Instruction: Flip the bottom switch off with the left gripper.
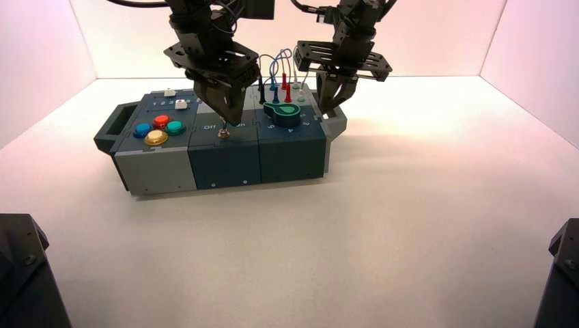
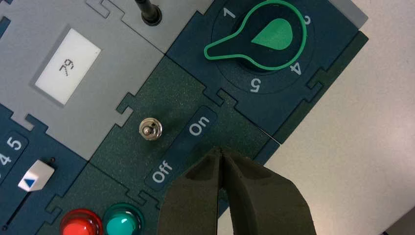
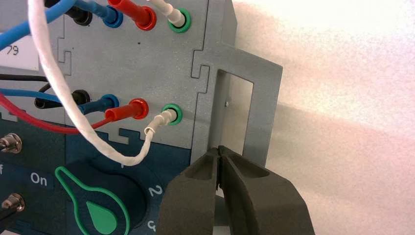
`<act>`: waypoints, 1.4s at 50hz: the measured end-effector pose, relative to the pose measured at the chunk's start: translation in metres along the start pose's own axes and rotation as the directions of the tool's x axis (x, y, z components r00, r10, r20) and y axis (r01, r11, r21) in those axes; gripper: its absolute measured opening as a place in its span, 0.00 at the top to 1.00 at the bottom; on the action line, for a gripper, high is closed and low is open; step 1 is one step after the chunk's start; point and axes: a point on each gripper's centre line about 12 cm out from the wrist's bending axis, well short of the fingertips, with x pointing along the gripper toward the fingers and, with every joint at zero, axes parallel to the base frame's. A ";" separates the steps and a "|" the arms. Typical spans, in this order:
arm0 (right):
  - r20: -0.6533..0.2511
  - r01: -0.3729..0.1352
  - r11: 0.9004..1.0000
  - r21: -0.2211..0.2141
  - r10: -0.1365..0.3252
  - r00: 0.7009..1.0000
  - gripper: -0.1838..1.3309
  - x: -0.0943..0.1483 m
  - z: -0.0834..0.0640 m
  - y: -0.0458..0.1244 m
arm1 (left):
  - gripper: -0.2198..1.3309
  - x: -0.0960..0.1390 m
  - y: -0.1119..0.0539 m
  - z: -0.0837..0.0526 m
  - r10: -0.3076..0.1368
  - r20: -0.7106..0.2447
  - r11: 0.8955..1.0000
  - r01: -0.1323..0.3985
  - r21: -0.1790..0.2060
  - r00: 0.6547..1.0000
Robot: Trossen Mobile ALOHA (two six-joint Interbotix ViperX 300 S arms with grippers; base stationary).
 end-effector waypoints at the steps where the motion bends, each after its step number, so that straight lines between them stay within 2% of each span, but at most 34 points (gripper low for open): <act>1: 0.002 0.000 1.000 0.001 0.000 1.000 0.98 -0.001 0.000 0.000 | 0.96 -0.001 0.000 -0.001 0.000 0.002 1.000 0.000 -0.003 1.000; 6: 0.000 0.000 1.000 0.000 0.000 1.000 0.98 0.000 0.000 0.000 | 0.96 -0.003 -0.001 -0.004 -0.001 0.005 1.000 0.001 -0.012 1.000; 11: 0.003 0.000 1.000 0.001 0.000 1.000 0.98 0.000 0.001 0.000 | 0.96 0.001 -0.003 -0.016 -0.009 -0.035 1.000 0.008 -0.022 0.999; 17: 0.000 0.000 1.000 0.001 0.000 1.000 0.98 0.000 0.000 -0.001 | 0.96 0.001 -0.001 -0.017 -0.006 -0.032 0.999 0.005 -0.034 0.999; 36: 0.002 0.002 1.000 -0.001 -0.002 1.000 0.98 0.001 -0.001 -0.001 | 0.96 0.001 0.000 -0.016 -0.004 -0.026 0.999 0.003 -0.032 1.000; 43: 0.001 0.002 1.000 0.002 -0.002 1.000 0.98 0.001 -0.001 -0.001 | 0.96 0.000 -0.003 -0.012 -0.006 -0.022 1.000 0.006 -0.022 1.000; 49: 0.001 0.002 1.000 0.002 -0.002 1.000 0.98 0.001 -0.001 -0.001 | 0.96 -0.007 -0.011 0.009 -0.009 0.030 1.000 0.009 0.016 1.000; 54: -0.002 0.002 1.000 0.001 -0.002 1.000 0.98 0.002 -0.001 -0.001 | 0.96 -0.003 -0.015 0.016 -0.013 0.029 0.999 0.013 0.031 0.999; 62: -0.007 0.003 1.000 0.001 -0.003 1.000 0.98 0.003 -0.002 -0.002 | 0.96 0.002 -0.020 0.023 -0.020 0.021 0.999 0.019 0.047 1.000; 70: -0.010 0.003 1.000 0.003 -0.003 1.000 0.98 0.004 -0.002 -0.002 | 0.96 0.005 -0.020 0.023 -0.021 0.009 0.998 0.021 0.060 1.000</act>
